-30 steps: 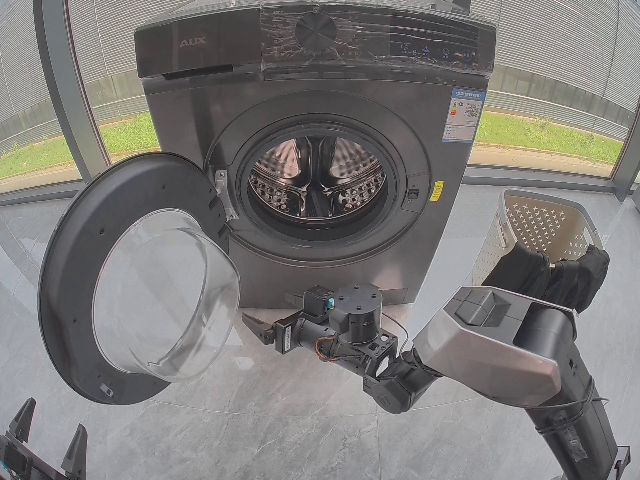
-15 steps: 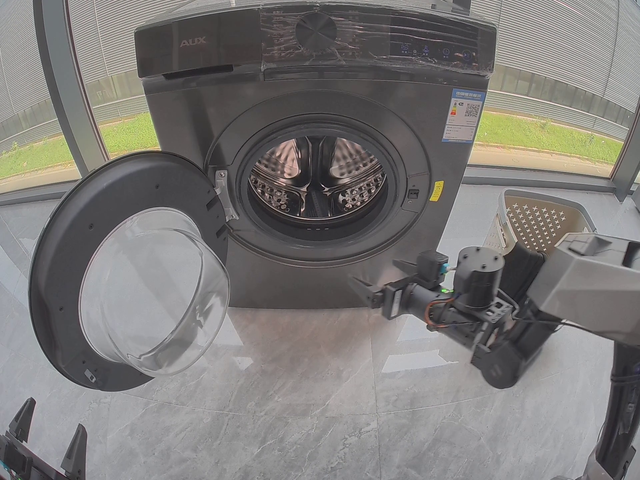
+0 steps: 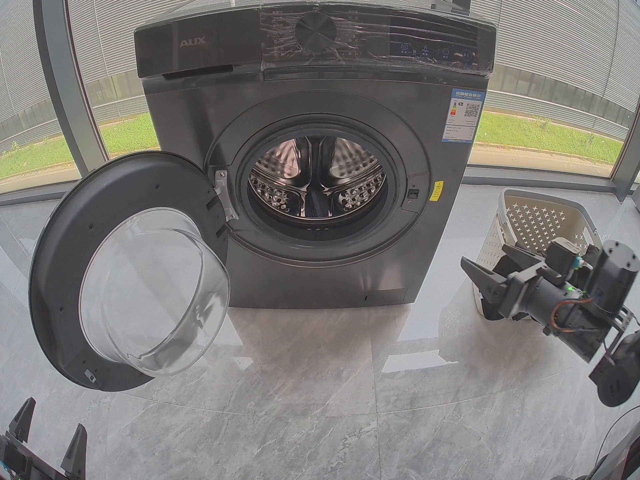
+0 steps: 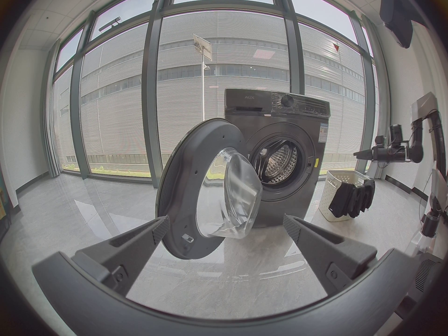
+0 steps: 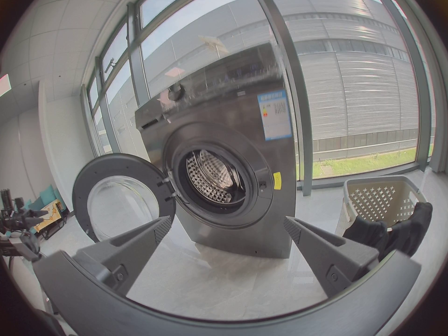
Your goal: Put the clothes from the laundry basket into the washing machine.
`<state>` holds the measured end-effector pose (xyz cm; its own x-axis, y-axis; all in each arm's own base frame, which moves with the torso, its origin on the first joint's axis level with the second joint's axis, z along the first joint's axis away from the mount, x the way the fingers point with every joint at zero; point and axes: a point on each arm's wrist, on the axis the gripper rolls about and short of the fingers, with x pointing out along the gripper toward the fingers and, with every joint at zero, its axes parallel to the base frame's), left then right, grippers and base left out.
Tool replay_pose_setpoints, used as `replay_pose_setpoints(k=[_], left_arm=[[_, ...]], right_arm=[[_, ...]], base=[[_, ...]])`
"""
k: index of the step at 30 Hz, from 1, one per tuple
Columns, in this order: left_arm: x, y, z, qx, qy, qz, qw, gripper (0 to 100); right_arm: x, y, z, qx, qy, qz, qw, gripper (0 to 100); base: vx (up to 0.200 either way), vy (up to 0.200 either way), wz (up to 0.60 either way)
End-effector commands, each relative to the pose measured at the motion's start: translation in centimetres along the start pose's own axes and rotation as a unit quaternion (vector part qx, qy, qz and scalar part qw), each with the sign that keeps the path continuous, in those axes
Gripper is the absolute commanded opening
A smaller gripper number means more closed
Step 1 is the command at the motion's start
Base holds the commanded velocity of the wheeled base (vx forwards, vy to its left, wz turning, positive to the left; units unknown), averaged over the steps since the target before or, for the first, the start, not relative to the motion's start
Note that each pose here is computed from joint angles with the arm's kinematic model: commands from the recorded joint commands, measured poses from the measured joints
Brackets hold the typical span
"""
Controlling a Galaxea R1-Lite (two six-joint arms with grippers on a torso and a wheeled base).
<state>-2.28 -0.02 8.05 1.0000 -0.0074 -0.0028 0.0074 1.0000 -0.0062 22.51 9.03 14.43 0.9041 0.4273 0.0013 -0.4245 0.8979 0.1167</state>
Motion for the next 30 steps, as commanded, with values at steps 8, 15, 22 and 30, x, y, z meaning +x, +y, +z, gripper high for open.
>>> replay_pose_setpoints(k=[8,15,22,30], left_arm=[[0.0,0.0,-0.5,-0.001,-0.001,0.000,1.0000,100],[0.0,0.0,-0.5,-0.002,-0.001,0.000,1.0000,100],[0.0,0.0,-0.5,-0.002,-0.001,0.000,1.0000,100],[0.0,0.0,-0.5,-0.001,-0.001,0.000,1.0000,100]], right_arm=[[-12.7,-1.1,2.7,-0.055,-0.096,-0.080,0.9907,100],[-17.2,-1.0,2.3,-0.093,-0.109,-0.138,0.9800,100],[-21.9,0.7,0.1,-0.107,-0.098,-0.154,0.9774,100],[-25.0,1.8,-2.6,-0.109,-0.113,-0.163,0.9741,100]], base=[[0.000,0.000,0.00],[0.000,0.000,0.00],[0.000,0.000,0.00],[0.000,0.000,0.00]])
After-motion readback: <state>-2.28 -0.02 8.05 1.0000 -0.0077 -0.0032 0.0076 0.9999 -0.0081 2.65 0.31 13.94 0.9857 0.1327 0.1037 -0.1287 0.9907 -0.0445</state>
